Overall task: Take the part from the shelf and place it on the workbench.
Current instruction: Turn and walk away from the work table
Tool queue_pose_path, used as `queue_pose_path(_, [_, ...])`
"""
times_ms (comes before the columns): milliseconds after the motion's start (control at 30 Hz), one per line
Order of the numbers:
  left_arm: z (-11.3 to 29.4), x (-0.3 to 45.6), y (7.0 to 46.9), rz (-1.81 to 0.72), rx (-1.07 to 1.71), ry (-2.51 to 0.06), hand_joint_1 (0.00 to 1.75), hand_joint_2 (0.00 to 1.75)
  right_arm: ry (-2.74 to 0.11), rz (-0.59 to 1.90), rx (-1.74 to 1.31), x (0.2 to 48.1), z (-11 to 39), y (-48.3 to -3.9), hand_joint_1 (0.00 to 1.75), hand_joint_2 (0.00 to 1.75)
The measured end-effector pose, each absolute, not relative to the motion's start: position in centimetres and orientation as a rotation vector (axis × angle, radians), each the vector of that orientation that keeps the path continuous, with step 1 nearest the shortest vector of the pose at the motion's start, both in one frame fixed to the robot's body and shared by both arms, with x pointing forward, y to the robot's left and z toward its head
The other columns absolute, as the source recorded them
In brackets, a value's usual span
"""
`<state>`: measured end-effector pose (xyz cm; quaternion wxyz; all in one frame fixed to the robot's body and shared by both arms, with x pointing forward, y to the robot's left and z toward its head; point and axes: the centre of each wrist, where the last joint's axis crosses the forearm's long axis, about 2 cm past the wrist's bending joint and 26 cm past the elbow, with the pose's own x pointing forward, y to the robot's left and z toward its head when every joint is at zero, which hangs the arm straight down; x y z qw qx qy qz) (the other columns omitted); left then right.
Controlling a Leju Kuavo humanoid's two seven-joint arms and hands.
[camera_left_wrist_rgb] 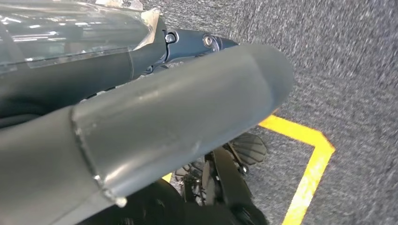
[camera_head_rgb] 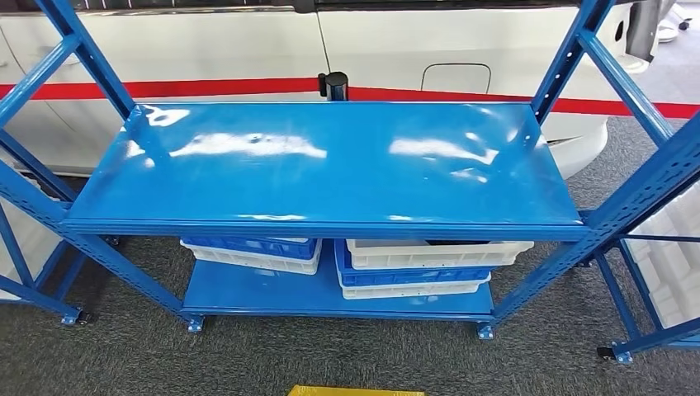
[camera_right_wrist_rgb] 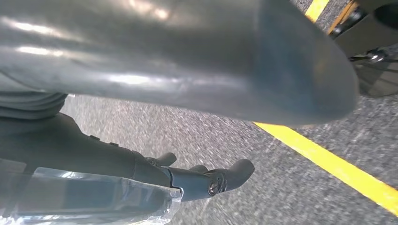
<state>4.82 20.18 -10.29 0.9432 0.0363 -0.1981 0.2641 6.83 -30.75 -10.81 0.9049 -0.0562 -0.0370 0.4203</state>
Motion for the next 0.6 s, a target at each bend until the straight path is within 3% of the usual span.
queue_pose_path(333, [-10.27,5.07,20.31,0.536,0.104,-0.378,0.0,0.0,-0.09,0.845,-0.113,7.13,-10.77,-30.71,0.0,0.0])
queue_pose_path(433, [-10.27,5.01,20.29,0.541,0.103,-0.36,0.0,1.31,-0.087,0.833,-0.116,6.93,-10.79,-30.88,0.0,0.0])
queue_pose_path(467, [-10.28,4.98,20.28,0.543,0.102,-0.354,0.0,1.75,-0.087,0.828,-0.119,6.94,-10.79,-30.96,0.0,0.44])
queue_pose_path(500, [-10.28,4.97,20.28,0.544,0.1,-0.35,0.0,1.75,-0.087,0.824,-0.122,6.99,-10.78,-31.03,0.0,0.87])
queue_pose_path(567, [-10.28,4.99,20.29,0.545,0.098,-0.342,0.0,0.87,-0.089,0.814,-0.131,7.16,-10.75,-31.15,0.0,1.75])
queue_pose_path(600, [-10.28,4.98,20.32,0.546,0.098,-0.339,0.0,0.87,-0.09,0.811,-0.135,7.22,-10.73,-31.18,0.0,1.75])
